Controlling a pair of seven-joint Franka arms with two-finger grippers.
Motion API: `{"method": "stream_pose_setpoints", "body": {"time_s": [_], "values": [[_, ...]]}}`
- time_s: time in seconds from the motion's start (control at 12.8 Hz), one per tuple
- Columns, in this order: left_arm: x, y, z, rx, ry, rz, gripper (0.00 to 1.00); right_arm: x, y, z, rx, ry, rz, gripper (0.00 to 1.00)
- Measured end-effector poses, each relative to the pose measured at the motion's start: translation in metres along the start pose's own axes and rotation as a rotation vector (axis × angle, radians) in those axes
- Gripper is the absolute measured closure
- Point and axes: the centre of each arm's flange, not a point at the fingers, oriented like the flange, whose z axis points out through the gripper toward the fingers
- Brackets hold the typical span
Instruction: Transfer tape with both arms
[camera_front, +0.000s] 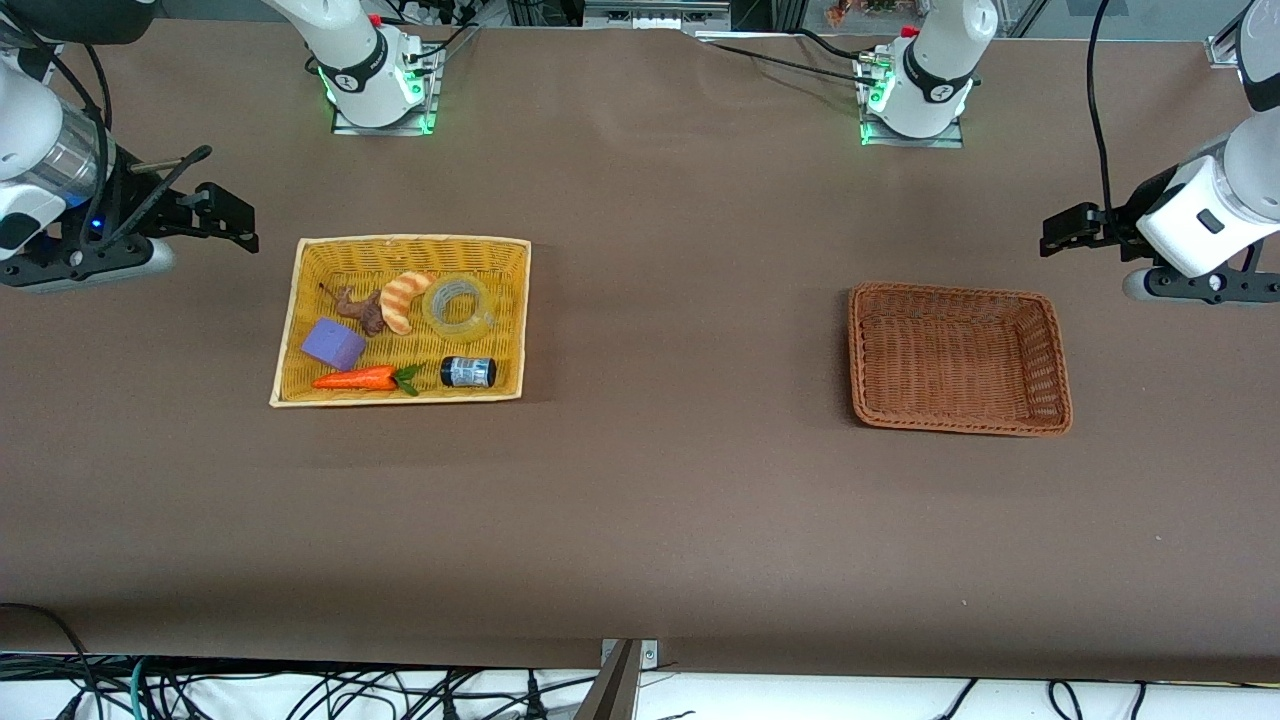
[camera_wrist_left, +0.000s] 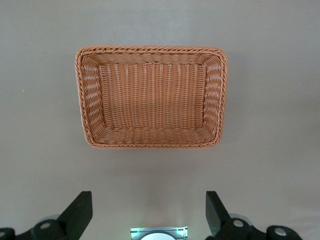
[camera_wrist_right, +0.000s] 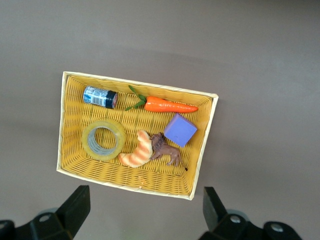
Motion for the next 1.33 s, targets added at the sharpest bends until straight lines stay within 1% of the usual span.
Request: {"method": "stream_pose_setpoints", "body": {"time_s": [0.24,1.33], "values": [[0.000,0.000,0.000,0.000,0.000,0.000,0.00,0.000,0.006,-0.004,-0.001,0.008,0.010,0.00],[0.000,0.000,0.000,0.000,0.000,0.000,0.00,-0.001,0.011,-0.004,0.000,0.007,0.017,0.00]]}}
